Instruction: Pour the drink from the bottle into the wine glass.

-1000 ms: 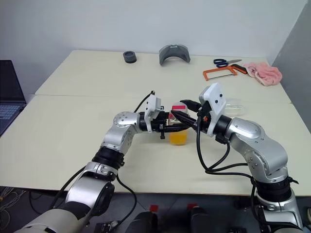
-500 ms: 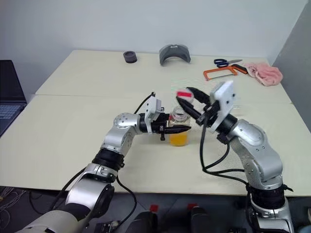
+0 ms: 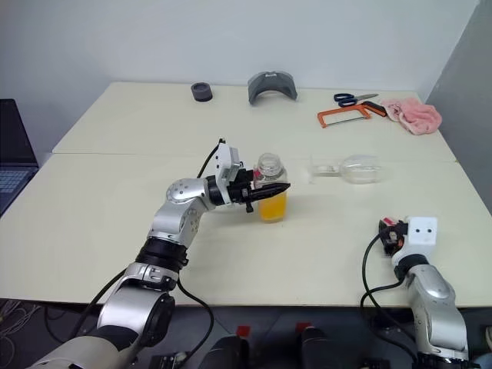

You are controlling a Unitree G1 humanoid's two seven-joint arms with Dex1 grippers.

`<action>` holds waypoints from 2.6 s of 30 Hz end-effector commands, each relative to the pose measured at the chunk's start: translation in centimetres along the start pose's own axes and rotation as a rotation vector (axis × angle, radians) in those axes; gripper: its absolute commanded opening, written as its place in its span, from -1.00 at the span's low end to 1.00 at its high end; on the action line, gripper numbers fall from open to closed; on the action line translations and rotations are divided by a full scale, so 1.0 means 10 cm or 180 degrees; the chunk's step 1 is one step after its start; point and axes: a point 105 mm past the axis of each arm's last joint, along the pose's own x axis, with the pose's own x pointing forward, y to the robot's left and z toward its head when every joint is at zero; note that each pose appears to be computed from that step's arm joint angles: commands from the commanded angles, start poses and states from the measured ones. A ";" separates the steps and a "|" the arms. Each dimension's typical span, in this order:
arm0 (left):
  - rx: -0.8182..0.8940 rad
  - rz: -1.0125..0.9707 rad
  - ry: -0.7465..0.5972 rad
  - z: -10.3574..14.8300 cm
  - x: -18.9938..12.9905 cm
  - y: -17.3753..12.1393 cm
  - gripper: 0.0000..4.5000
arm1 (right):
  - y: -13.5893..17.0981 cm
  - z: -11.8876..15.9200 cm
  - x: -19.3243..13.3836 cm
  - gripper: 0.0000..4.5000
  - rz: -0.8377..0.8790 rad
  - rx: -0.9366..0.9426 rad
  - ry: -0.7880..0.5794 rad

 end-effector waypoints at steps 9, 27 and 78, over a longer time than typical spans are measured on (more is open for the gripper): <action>0.0445 0.1500 -0.0235 0.39 -0.55 0.67 -0.29 | 0.27 0.73 -0.15 1.00 0.0714 -0.0606 -0.0681; 0.0430 0.3735 -0.0045 0.24 -1.91 1.33 -0.29 | 2.68 1.38 -0.17 1.00 0.3534 -0.0938 -0.0961; 0.0281 0.2727 0.0875 -0.61 -2.07 0.06 0.99 | 1.67 0.74 -0.03 1.00 0.1894 0.1189 0.0071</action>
